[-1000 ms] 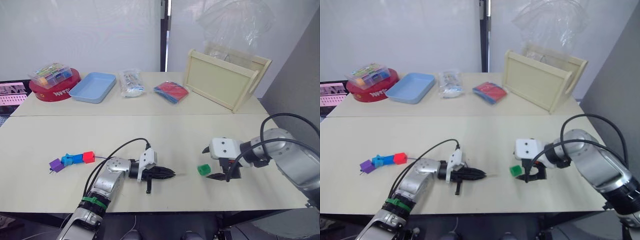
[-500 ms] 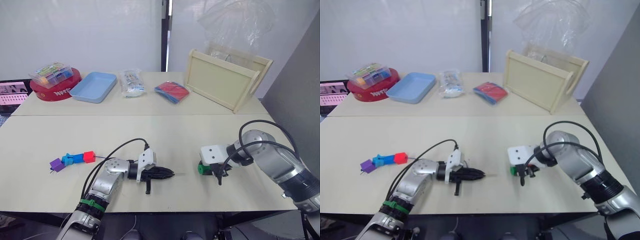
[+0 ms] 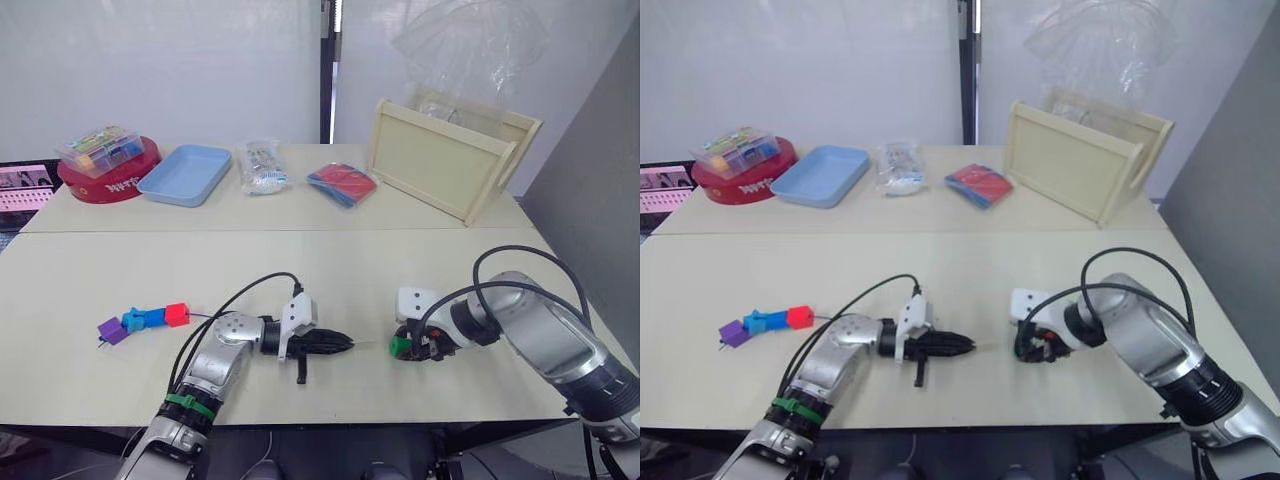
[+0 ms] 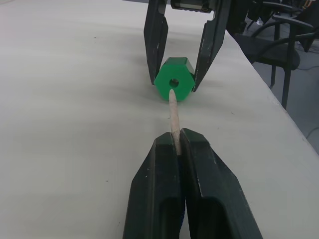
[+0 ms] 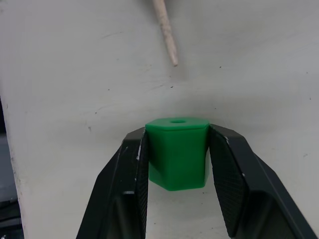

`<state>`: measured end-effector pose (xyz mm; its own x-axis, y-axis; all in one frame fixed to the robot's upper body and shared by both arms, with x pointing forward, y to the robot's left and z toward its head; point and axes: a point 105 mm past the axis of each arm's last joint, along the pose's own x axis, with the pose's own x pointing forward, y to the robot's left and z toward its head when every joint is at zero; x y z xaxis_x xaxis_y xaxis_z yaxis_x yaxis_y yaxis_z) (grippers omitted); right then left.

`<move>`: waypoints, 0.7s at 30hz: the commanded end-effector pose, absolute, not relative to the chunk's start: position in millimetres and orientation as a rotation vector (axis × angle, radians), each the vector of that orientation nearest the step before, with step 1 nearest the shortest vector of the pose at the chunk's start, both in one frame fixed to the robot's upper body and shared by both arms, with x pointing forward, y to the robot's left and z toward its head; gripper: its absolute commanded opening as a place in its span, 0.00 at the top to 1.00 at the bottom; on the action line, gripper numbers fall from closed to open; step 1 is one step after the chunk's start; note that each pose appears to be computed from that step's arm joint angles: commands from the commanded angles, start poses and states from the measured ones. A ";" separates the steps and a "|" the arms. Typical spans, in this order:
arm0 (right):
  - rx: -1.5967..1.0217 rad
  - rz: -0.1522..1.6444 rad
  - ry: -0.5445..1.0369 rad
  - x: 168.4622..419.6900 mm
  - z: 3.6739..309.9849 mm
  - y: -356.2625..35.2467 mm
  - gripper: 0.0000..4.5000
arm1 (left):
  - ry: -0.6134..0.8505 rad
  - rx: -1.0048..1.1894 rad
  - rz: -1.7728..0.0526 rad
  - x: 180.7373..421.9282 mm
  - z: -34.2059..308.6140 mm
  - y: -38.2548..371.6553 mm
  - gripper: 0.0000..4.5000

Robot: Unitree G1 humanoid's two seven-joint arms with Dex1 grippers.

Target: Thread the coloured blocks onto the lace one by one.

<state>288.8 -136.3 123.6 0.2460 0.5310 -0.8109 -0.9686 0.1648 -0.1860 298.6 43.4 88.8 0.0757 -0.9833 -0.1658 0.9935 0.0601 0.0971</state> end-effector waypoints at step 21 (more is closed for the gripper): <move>-0.804 1.238 0.661 277.7 116.3 -121.4 0.72 | 0.004 0.259 -1.546 296.6 95.4 32.1 1.00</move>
